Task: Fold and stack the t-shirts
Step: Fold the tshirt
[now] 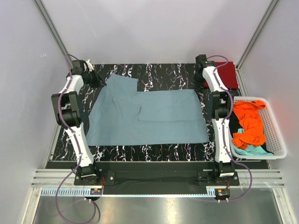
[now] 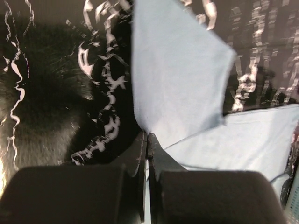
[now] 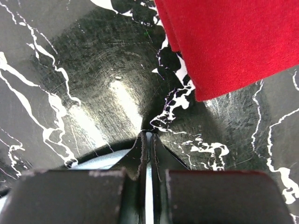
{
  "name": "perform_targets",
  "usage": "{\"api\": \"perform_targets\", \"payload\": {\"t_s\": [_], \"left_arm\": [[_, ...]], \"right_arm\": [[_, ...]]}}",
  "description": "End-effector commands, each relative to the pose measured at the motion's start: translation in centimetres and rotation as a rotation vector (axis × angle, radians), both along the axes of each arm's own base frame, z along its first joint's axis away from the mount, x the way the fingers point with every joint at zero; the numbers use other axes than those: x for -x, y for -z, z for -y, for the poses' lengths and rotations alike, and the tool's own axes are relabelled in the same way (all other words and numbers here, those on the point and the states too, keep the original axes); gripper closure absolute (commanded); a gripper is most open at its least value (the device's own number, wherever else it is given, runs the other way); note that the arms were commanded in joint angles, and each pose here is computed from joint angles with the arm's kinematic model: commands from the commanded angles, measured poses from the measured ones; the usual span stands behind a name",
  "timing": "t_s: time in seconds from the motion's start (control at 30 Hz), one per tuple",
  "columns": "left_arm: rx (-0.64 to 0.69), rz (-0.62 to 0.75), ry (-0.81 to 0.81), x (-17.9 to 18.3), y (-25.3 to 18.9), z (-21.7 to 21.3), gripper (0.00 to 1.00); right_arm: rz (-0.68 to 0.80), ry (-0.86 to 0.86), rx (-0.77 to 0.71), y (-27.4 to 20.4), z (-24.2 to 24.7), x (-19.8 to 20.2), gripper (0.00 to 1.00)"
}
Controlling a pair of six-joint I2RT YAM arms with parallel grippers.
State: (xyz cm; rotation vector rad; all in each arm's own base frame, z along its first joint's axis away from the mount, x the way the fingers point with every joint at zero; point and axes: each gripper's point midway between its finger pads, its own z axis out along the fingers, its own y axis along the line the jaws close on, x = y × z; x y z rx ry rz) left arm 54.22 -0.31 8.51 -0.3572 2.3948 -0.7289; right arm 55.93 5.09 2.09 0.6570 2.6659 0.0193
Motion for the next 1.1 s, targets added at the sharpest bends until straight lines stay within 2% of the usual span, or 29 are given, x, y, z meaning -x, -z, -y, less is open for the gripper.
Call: {"api": "perform_targets", "payload": {"t_s": [0.0, 0.33, 1.07], "left_arm": [[-0.040, 0.148, -0.005, -0.7, -5.9, -0.1, 1.00], [-0.054, 0.111, 0.000, 2.2, -5.2, 0.1, 1.00], [-0.192, 0.042, -0.103, 9.2, -4.6, -3.0, 1.00]], "right_arm": [[0.118, -0.043, 0.029, -6.7, 0.8, -0.8, 1.00], [0.134, -0.035, 0.054, -10.1, 1.4, 1.6, 1.00], [0.049, -0.055, 0.022, -8.3, 1.4, 10.2, 1.00]]}}
